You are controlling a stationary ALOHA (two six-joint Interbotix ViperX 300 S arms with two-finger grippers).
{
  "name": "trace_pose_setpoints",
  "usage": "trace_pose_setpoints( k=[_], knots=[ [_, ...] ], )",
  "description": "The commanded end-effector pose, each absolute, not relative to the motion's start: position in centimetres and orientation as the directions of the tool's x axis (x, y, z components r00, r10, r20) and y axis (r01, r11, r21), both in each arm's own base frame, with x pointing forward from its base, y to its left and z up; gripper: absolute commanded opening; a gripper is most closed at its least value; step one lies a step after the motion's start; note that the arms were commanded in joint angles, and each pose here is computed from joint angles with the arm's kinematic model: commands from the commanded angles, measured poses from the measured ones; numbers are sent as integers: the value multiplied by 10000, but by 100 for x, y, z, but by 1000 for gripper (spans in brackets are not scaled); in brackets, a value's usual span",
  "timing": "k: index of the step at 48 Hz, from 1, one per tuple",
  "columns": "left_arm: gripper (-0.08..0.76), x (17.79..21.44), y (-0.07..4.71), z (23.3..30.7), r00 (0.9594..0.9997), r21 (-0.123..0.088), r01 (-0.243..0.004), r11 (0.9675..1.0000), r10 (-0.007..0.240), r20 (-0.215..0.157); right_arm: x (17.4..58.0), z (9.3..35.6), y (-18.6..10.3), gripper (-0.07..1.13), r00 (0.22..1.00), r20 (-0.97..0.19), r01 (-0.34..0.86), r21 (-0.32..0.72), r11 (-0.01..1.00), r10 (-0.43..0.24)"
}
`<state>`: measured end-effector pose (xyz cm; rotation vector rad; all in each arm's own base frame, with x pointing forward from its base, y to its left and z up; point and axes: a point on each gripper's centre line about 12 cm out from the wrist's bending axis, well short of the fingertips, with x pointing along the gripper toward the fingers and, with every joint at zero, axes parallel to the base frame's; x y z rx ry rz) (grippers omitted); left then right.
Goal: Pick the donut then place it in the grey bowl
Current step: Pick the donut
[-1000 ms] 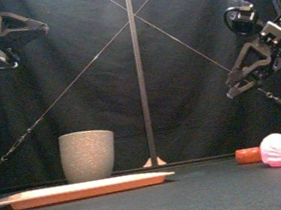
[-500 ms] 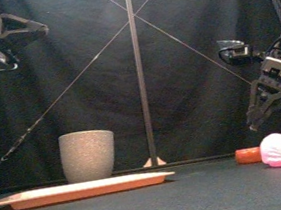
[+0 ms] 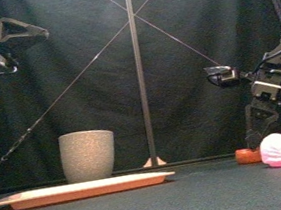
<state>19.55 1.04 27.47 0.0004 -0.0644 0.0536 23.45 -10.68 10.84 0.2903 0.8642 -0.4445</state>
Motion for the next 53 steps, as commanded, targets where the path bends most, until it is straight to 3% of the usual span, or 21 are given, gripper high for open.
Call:
trace_pose_setpoints(
  k=[1,16,53],
  knots=[
    [12,1971,108,2805,9950,1,-552,9985,550,827,2451,1097,-1121,1060,5697,-7797,4812,604,8745,-2596],
    [12,1966,117,2781,9953,2,-598,9982,597,766,2566,970,-1119,1048,5023,-8381,4697,576,8810,-2130],
    [12,1963,116,2762,9956,-44,-595,9982,597,720,2557,1142,-1088,1042,5366,-8146,4654,682,8825,-2200]
  ],
)
